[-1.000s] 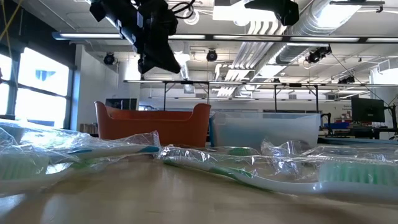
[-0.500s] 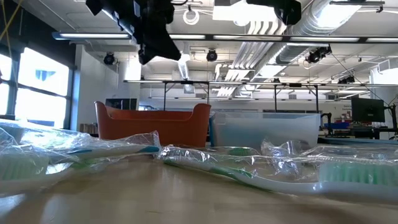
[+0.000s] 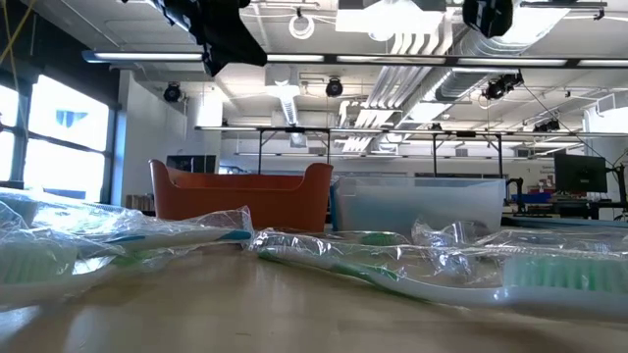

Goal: Pick & Place Toothbrushes
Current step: Put the blue toothbrush into the left blue bin

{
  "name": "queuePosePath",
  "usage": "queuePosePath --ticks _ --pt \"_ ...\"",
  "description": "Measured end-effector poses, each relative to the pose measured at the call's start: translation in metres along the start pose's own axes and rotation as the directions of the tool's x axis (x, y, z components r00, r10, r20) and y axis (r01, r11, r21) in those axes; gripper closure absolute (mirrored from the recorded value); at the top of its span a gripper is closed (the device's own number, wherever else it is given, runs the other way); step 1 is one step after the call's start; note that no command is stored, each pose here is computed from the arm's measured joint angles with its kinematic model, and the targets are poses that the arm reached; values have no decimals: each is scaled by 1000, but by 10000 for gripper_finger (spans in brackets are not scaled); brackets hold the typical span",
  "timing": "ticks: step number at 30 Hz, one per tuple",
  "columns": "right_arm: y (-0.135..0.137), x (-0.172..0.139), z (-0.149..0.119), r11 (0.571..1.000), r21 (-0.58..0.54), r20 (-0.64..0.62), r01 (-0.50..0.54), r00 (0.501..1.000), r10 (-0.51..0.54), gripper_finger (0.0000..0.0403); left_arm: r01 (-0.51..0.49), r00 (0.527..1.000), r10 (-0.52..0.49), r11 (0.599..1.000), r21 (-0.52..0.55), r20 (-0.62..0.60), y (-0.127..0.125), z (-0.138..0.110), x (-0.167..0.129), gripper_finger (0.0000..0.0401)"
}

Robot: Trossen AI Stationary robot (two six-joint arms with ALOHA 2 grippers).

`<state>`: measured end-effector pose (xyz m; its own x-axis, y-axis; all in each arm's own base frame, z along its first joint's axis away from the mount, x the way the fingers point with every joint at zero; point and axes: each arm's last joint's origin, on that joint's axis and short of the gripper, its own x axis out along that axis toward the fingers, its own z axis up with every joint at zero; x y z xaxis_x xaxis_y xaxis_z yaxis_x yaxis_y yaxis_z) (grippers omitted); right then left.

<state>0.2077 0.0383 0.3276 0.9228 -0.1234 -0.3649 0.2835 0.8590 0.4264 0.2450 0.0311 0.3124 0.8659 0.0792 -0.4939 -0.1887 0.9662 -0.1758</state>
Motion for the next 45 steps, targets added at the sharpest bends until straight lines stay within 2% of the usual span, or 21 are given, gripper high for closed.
queuePosePath --ticks 6,11,15,21,25,32,36,40,45 --pt "4 -1 -11 999 23 -52 34 998 -33 400 23 998 -23 1000 4 55 0 -5 -3 369" --pt "0 4 -28 990 65 -192 128 975 -114 400 85 986 -86 996 16 141 -1 -4 -3 369" --pt "4 2 -34 974 49 -318 220 928 -194 400 98 981 -100 995 22 164 -2 -1 -3 369" --pt "21 6 -35 963 -56 -491 264 833 -257 400 97 981 -99 995 25 167 -2 -1 -3 369" --pt "27 10 -42 978 -60 -601 200 775 -195 400 98 981 -99 995 17 167 -2 -1 -3 369" --pt "32 12 -49 987 63 -746 148 664 -52 400 98 980 -100 995 17 170 -2 -1 -3 369" --pt "35 10 -51 988 77 -763 136 646 -30 400 98 980 -100 995 17 170 -2 -1 -3 369" --pt "38 6 -56 986 49 -757 156 650 -65 400 98 980 -100 995 17 170 -2 -1 -3 369" --pt "42 -2 -64 986 14 -783 166 615 -92 390 98 980 -100 995 17 170 -2 0 -3 369"
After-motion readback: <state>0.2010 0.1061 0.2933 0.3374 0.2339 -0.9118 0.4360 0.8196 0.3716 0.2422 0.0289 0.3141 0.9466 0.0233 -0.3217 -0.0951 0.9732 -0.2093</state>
